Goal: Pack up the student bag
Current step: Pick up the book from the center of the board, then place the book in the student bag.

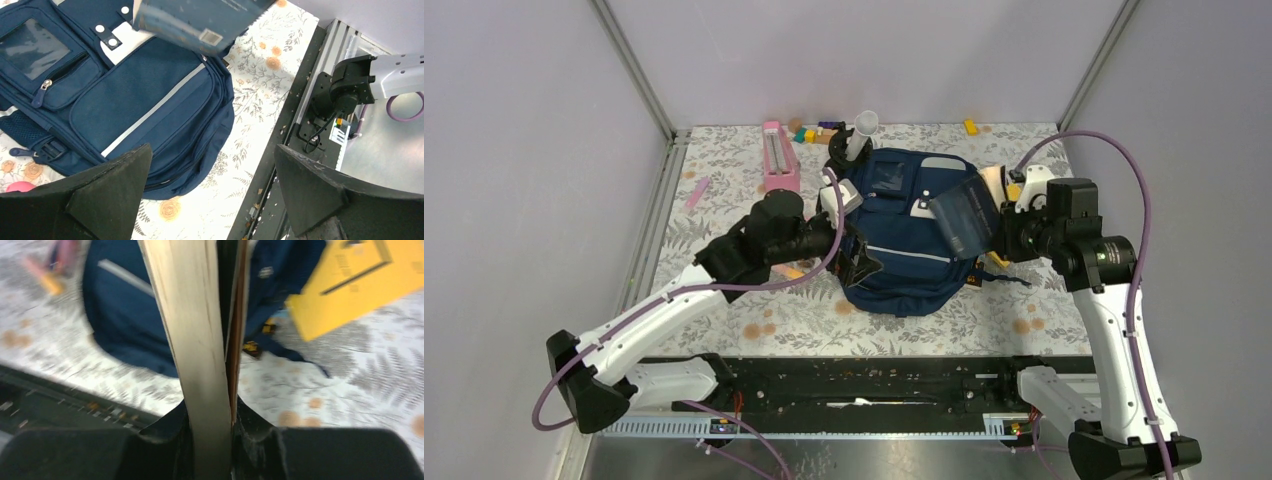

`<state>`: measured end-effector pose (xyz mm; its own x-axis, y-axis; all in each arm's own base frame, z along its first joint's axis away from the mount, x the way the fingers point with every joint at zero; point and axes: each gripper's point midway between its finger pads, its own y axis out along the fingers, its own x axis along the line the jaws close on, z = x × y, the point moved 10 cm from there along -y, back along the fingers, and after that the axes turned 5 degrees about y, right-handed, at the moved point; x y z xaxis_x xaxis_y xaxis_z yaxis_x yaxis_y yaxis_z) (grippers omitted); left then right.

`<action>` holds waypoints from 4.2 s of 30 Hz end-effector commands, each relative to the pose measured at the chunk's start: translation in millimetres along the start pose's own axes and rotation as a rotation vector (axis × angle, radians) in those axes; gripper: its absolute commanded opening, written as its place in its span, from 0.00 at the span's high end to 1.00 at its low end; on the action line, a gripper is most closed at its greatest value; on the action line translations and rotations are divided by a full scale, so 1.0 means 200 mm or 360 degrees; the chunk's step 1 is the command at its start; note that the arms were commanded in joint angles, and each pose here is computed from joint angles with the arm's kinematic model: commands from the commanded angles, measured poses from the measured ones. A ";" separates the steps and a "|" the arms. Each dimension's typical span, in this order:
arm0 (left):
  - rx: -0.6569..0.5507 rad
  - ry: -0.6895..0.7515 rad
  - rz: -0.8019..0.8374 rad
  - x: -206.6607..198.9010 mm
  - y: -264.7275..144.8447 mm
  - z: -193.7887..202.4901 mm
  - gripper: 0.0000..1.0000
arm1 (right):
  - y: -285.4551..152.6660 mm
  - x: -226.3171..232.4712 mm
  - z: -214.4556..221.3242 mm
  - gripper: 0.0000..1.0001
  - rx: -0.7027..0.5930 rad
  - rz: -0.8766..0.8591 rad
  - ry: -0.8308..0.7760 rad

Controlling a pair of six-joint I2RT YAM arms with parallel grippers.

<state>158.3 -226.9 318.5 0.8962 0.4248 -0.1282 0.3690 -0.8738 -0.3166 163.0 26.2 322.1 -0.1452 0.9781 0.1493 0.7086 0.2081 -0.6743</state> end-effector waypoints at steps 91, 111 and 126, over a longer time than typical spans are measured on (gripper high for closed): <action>-0.0491 -0.0019 0.1212 -0.10 -0.26 -0.20 1.00 | -0.20 0.79 0.06 0.42 0.0043 -0.1739 -0.0610; -0.0840 -0.0015 0.1374 -0.17 -0.41 -0.36 1.00 | -0.21 0.84 0.07 0.07 -0.0488 -0.2032 -0.0208; -0.0717 -0.0058 0.1072 -0.09 -0.31 -0.32 0.98 | -0.25 0.89 0.01 0.87 -0.0495 -0.2191 -0.0101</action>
<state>136.3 -198.4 372.1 0.8910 -0.3121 -0.3297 -0.2540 -0.9446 0.2076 102.2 192.5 368.6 -0.8509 0.0046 0.5253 0.0805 0.9893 0.1216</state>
